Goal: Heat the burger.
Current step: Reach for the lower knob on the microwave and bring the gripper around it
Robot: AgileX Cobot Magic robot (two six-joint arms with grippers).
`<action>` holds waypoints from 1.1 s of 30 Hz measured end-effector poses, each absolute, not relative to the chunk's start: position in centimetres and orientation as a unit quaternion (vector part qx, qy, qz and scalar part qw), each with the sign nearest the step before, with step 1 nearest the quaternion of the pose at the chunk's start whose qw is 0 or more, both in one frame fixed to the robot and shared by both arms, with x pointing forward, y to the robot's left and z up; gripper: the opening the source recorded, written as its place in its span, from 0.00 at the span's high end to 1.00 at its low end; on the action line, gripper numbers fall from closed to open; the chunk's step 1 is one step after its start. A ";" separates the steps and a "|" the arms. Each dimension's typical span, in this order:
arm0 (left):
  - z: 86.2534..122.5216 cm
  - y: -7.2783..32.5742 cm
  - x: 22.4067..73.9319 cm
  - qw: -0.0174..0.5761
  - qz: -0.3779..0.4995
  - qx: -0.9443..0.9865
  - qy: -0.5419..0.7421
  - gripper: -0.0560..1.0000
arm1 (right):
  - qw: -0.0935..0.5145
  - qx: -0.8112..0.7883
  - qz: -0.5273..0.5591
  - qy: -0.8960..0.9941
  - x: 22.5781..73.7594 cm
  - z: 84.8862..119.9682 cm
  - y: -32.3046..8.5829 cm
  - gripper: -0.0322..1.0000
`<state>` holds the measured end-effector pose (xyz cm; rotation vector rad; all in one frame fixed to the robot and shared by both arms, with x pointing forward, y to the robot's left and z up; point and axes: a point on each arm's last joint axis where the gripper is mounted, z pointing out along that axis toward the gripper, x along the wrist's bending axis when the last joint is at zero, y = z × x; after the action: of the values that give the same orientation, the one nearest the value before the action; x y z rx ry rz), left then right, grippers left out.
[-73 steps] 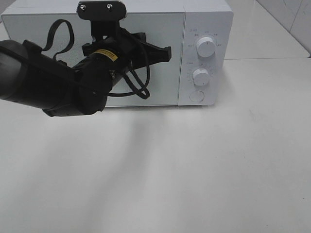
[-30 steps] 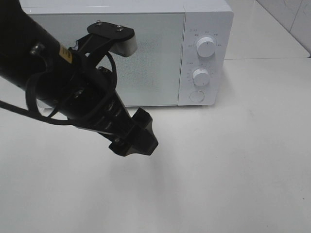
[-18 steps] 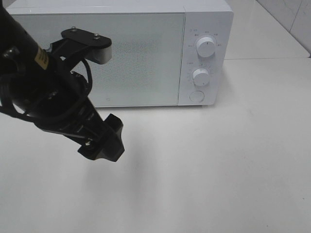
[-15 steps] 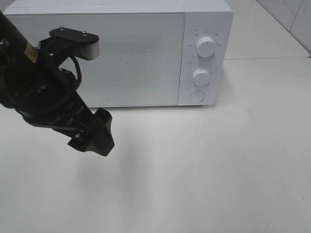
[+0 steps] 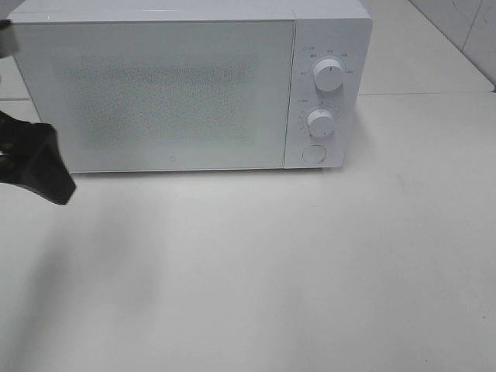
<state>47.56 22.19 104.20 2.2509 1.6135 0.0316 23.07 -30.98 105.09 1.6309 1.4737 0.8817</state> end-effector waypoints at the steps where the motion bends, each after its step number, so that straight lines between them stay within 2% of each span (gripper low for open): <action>1: 104.4 22.9 47.2 0.187 0.016 0.792 0.581 0.02 | 0.377 0.638 0.345 0.576 23.1 105.1 -31.0 0.28; 2: 105.0 24.5 46.2 0.194 0.028 0.775 0.601 0.02 | 0.377 0.638 0.345 0.576 23.1 105.1 -31.0 0.28; 5: 105.2 25.2 45.7 0.196 0.035 0.768 0.608 0.02 | 0.377 0.638 0.345 0.576 23.1 105.1 -31.0 0.28; 7: 106.1 27.2 43.5 0.208 0.062 0.741 0.635 0.02 | 0.377 0.638 0.345 0.576 23.1 105.1 -31.0 0.28; 10: 106.6 28.3 41.7 0.221 0.086 0.722 0.650 0.02 | 0.377 0.638 0.345 0.576 23.1 105.1 -31.0 0.28; 22: 106.9 28.7 34.2 0.272 0.178 0.715 0.619 0.02 | 0.377 0.638 0.345 0.576 23.1 105.1 -31.0 0.28; 33: 105.0 28.7 29.2 0.304 0.225 0.701 0.604 0.02 | 0.377 0.638 0.345 0.576 23.1 105.1 -31.0 0.28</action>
<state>29.24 28.72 104.98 1.8583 1.6001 0.5961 23.07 -30.98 105.09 1.6309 1.4737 0.8817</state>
